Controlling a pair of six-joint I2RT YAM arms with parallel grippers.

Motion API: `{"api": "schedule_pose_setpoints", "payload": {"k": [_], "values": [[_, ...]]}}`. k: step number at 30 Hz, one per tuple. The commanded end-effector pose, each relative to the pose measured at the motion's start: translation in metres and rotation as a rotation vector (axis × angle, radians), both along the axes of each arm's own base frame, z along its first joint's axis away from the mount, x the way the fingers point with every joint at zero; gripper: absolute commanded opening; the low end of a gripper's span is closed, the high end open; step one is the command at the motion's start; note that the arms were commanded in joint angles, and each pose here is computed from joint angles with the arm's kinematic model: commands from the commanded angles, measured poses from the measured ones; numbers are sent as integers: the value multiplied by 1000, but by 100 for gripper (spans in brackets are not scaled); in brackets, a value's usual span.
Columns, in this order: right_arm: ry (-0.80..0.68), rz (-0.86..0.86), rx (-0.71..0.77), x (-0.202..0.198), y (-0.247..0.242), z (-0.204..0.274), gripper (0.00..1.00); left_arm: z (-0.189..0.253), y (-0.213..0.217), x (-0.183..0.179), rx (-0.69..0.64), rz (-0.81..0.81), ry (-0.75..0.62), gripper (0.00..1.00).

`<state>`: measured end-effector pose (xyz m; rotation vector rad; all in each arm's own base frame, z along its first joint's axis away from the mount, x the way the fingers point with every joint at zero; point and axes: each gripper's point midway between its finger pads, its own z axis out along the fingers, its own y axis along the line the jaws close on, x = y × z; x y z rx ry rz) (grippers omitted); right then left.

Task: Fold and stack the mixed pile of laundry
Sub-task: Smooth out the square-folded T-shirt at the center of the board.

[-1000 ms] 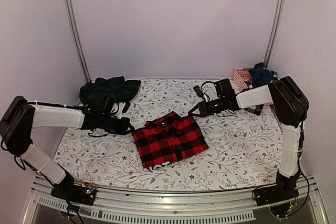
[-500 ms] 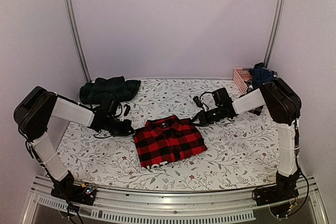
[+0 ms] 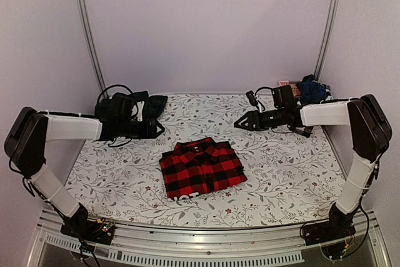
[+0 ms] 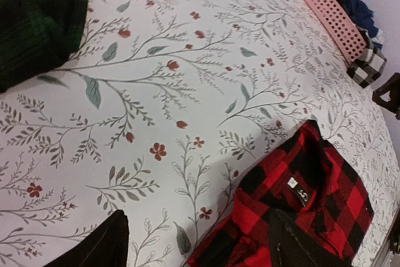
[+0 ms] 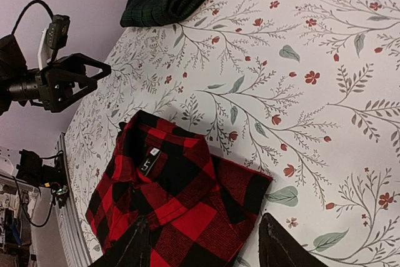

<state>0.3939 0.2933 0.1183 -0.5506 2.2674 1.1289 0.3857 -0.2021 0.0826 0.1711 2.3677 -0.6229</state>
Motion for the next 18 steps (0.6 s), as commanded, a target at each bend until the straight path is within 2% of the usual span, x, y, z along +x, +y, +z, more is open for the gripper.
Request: {"api": "schedule_pose_setpoints", "payload": {"k": [1,5,8,10,13,18], "values": [[28,52,43,-41,-7,16,57,57,-48,-26,-104,-188,-129,78],[108,90,62,-77,-7,-4,58,52,-93,-44,-149,-312,-94,84],[148,26,31,-81,-27,-26,53,42,-120,-51,-165,-381,-75,86],[190,-28,25,-79,-42,-39,49,36,-143,-57,-125,-441,-75,86],[237,-51,16,-81,-48,-54,42,28,-180,-64,-65,-531,-96,85],[286,-35,44,-81,-42,-65,39,20,-210,-49,-24,-568,-111,79]]}}
